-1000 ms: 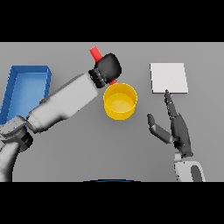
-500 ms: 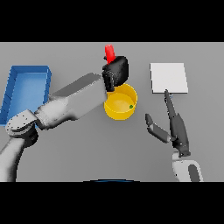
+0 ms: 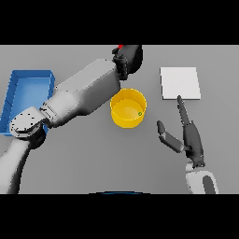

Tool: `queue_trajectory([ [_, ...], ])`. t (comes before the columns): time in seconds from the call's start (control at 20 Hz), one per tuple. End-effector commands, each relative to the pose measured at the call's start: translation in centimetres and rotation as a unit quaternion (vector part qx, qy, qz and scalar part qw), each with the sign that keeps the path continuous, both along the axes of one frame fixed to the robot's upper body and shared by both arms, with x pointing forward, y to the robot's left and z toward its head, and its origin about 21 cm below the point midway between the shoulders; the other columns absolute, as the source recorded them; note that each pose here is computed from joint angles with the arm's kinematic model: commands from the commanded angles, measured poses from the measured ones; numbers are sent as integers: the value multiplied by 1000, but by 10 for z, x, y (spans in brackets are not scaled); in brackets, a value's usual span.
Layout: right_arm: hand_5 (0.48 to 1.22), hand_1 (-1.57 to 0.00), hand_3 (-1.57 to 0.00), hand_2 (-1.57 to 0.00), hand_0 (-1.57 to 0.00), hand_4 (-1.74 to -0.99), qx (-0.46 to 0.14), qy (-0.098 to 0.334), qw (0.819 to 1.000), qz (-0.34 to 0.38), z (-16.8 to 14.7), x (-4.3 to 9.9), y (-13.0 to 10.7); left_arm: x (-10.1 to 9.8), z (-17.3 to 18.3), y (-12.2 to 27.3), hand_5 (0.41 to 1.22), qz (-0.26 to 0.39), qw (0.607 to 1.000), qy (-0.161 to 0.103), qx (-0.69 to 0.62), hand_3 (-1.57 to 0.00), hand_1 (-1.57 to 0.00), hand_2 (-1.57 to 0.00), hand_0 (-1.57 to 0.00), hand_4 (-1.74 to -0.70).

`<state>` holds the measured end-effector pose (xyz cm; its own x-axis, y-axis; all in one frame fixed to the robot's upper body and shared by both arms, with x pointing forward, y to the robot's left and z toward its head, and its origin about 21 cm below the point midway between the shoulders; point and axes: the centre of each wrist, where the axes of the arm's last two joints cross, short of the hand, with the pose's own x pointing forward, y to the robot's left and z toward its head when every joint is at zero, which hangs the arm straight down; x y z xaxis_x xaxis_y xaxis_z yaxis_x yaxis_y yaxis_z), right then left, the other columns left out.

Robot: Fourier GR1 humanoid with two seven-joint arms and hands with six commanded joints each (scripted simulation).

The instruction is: Pick up the red beaker and tilt it to pour out 1 green nut into yellow bowl. Pick up the yellow bowl and place it on the metallic measuring scale.

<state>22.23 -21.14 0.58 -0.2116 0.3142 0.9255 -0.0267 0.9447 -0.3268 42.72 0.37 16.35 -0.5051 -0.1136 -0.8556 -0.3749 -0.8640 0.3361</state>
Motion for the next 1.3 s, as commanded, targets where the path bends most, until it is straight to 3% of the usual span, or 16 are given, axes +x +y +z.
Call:
queue_trajectory([
  [0.0,682,1,1,1,1,-1030,-2,-1,1000,1,2,1,3,4,18,2,1221,4,1000,0,-17,-1571,-1571,-1571,-1571,-1726],
  [0.05,682,1,1,1,1,-1023,-6,-7,1000,2,4,1,4,11,30,10,1221,17,999,0,-38,-1571,-1571,-1571,-1571,-1728],
  [0.15,680,1,1,1,1,-1028,-4,4,1000,-2,1,4,5,21,58,20,1221,49,995,-13,-82,-1023,-1571,-1571,-1571,-1733],
  [0.25,676,1,1,1,1,-1009,4,4,1000,1,3,3,3,33,87,41,1221,73,987,-2,-146,-1220,-1571,-1571,-1571,-1727],
  [0.4,675,1,1,1,1,-996,-4,-4,1000,3,2,3,0,48,116,76,1221,165,947,6,-276,-1391,-1571,-1571,-1571,-1733],
  [0.55,668,1,1,1,1,-1004,8,-4,1000,8,4,7,5,59,133,123,1221,232,888,7,-398,-1444,-1571,-1571,-1571,-1737],
  [0.65,668,1,1,1,1,-1004,18,1,1000,5,2,8,7,63,138,163,1221,276,833,-6,-480,-1454,-1571,-1571,-1571,-1738],
  [0.8,659,1,1,1,1,-1012,32,5,999,5,0,9,9,65,116,227,1221,325,748,-14,-579,-1435,-1571,-1571,-1571,-1740],
  [1.0,653,1,1,1,1,-1050,14,4,1000,9,-2,11,7,56,82,295,1221,404,624,-46,-668,-1426,-1571,-1571,-1571,-1740],
  [1.25,651,1,1,1,1,-1048,-4,-1,1000,0,0,7,11,39,29,328,1221,449,490,-49,-745,-1470,-1571,-1571,-1571,-1741],
])
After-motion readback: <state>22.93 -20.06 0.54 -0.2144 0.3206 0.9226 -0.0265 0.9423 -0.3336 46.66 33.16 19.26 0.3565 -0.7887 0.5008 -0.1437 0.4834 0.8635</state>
